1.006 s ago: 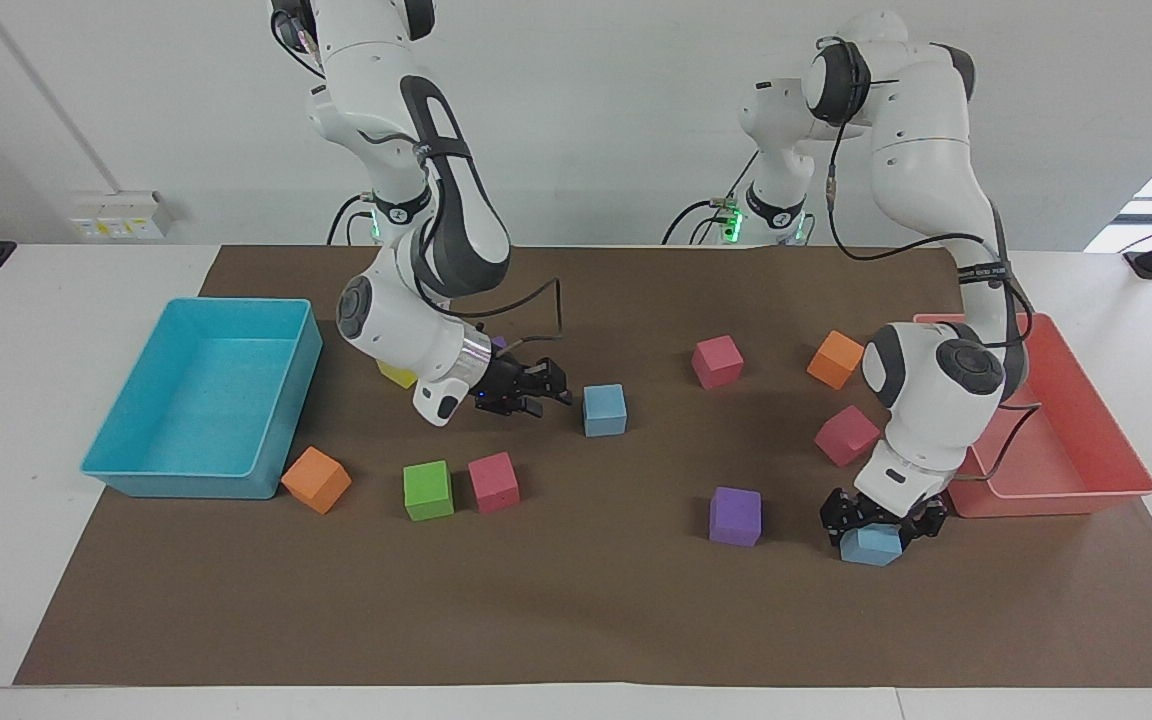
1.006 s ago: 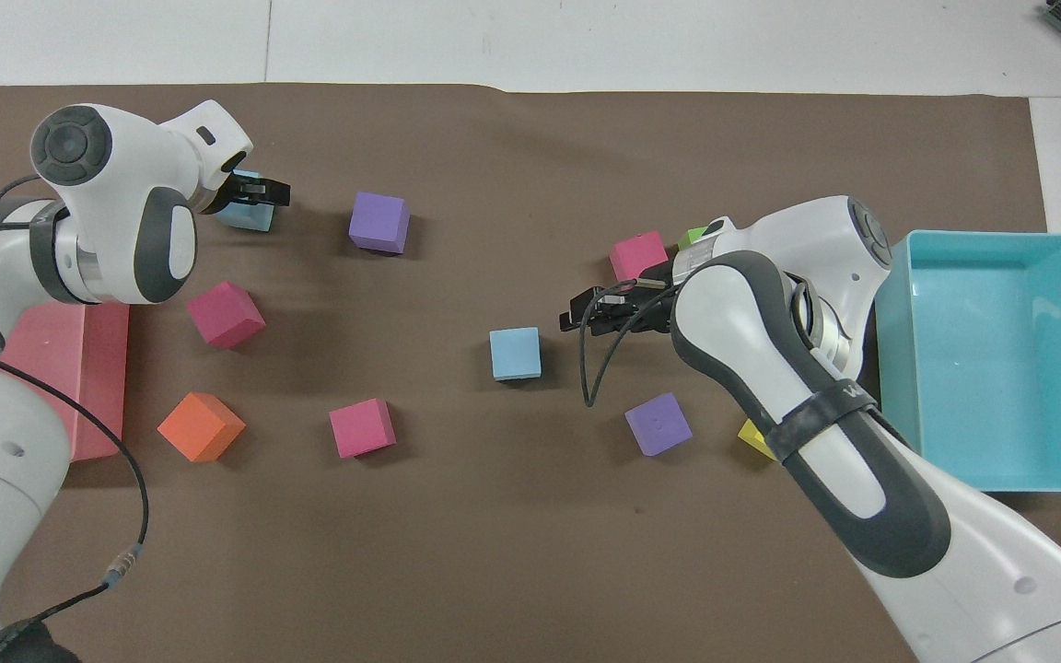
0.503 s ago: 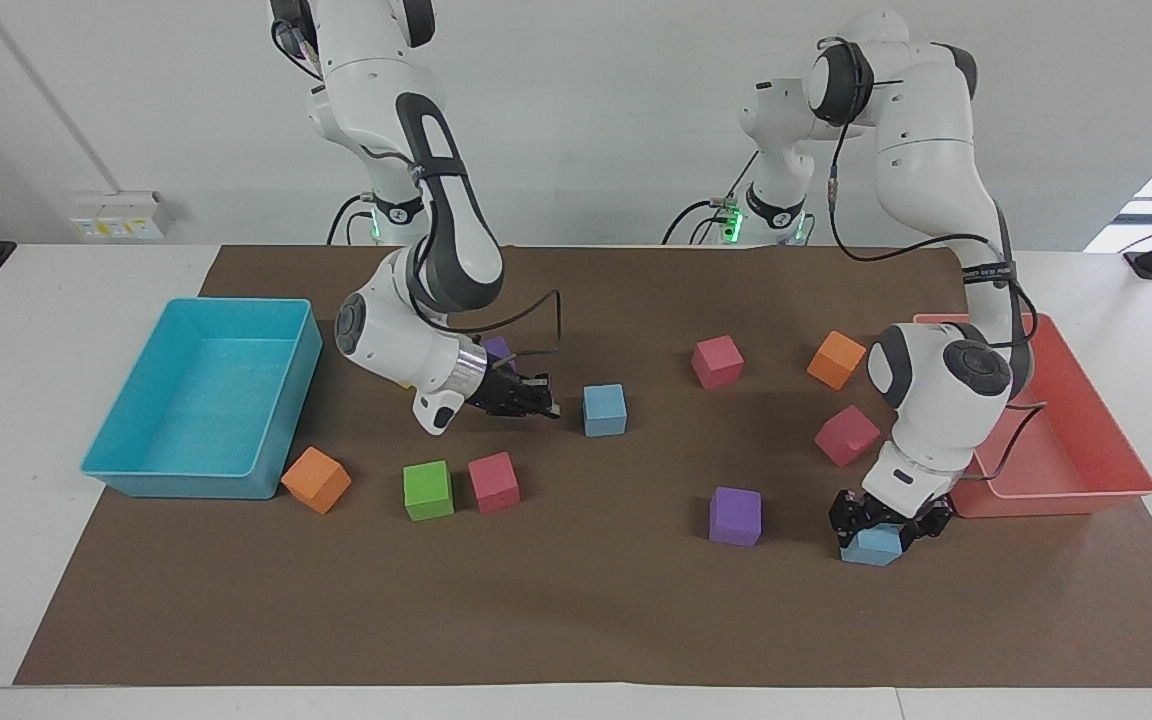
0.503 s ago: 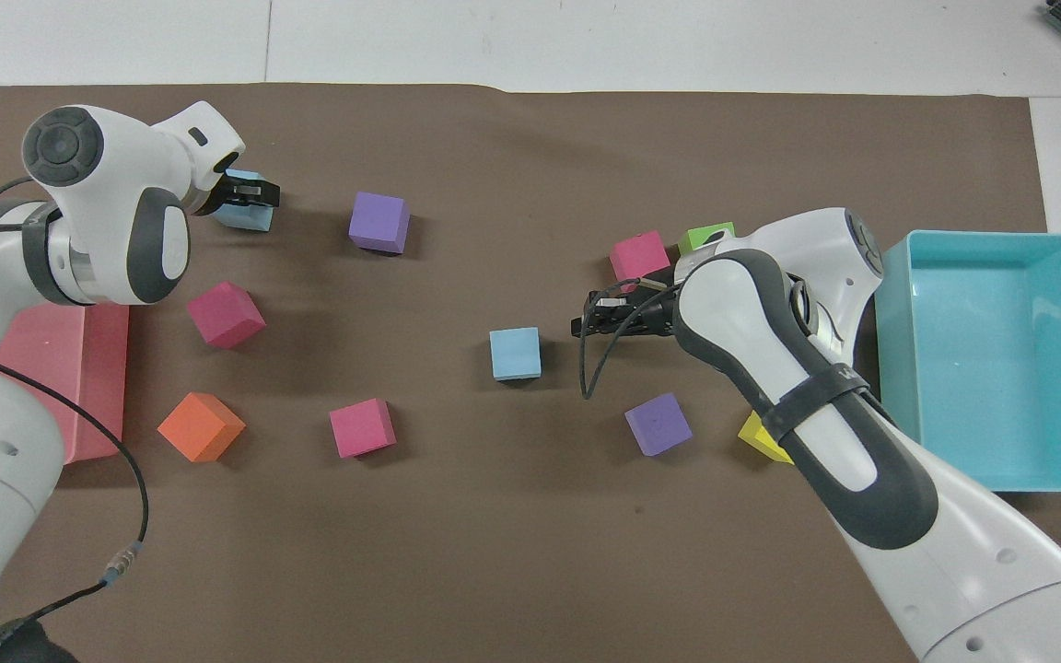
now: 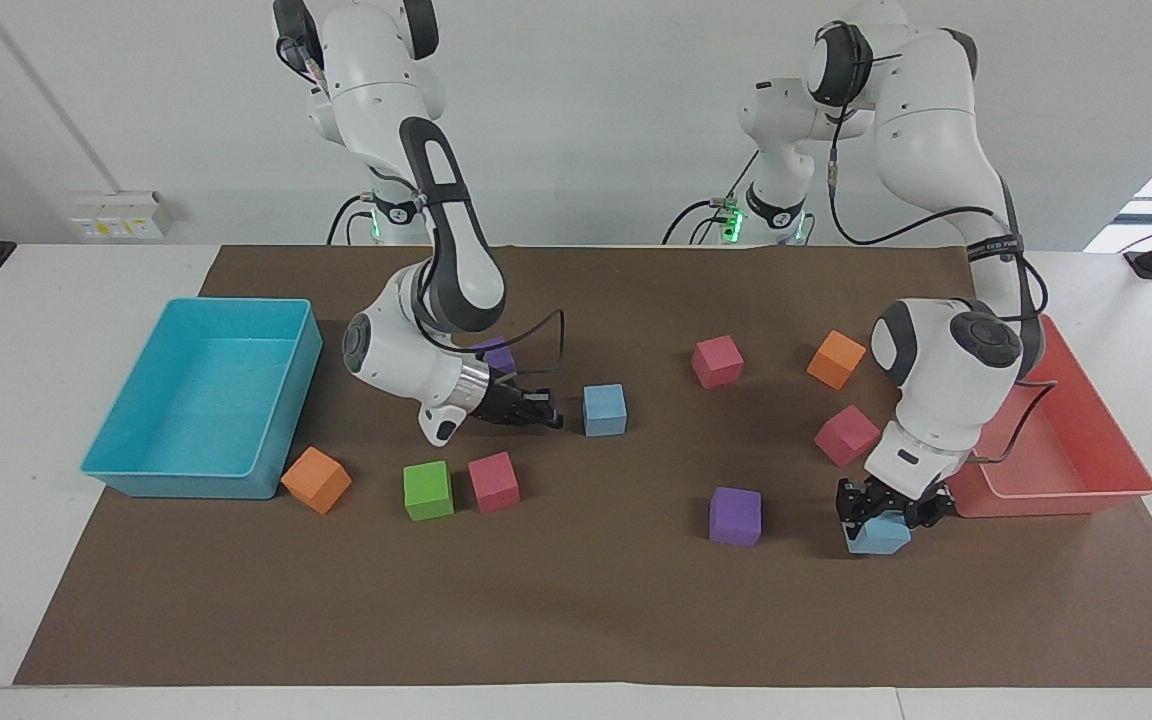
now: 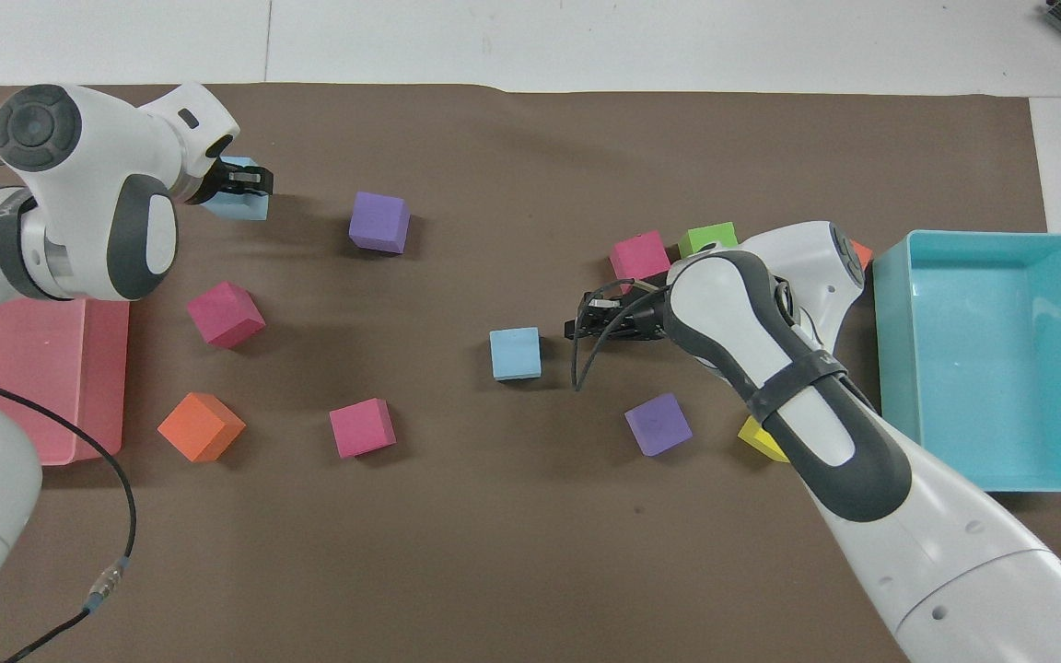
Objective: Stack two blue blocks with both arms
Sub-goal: 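Grasp the other light blue cube with the left gripper, then carry the held blue cube with the left gripper over the placed cube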
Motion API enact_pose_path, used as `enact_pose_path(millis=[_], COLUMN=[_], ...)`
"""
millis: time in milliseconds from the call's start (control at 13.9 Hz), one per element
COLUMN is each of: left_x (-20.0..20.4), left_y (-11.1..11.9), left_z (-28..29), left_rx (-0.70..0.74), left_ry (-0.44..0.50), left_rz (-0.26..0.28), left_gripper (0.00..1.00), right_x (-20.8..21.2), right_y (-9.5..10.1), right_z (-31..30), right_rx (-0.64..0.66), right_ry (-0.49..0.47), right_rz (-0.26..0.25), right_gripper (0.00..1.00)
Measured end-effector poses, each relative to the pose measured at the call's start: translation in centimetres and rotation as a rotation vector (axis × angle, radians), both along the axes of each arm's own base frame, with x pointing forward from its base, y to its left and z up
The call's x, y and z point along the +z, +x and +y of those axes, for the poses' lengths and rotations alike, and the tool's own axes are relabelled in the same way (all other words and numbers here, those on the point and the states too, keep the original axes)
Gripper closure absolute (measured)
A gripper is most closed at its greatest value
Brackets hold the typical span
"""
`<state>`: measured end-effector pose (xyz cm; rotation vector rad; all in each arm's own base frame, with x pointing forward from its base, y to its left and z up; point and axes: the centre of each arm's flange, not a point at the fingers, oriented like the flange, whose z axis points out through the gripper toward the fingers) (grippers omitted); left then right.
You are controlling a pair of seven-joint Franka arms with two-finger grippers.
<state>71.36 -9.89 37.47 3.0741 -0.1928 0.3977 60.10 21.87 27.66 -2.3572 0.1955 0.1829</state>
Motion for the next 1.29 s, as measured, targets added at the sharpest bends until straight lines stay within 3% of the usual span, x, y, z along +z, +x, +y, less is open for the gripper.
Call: enact_pose_path(millis=[287,719,934,1293], left_x=[3.7,2.6,2.5,2.2], left_y=[-2.7,-9.5,-13.0,-16.6], left_z=[-7.9,-21.4,-26.0,-30.8], left_rx=[0.066,0.125,0.122,0.12], left_ry=[-0.038,-0.056,-0.05,-0.044], left_rz=[0.033,0.082,0.09,0.092], left_gripper=[0.41,0.41,0.41,0.41], right_x=[-0.5,-0.7,-0.7,-0.7], right_y=[-0.1,-0.2,-0.2,-0.2], right_z=[0.0,-0.1,-0.1,-0.1], right_rx=[-0.017,-0.02,-0.02,-0.02], right_ry=[0.015,0.012,0.012,0.012], right_rz=[0.013,0.015,0.015,0.015], right_gripper=[0.99,0.99,0.99,0.99])
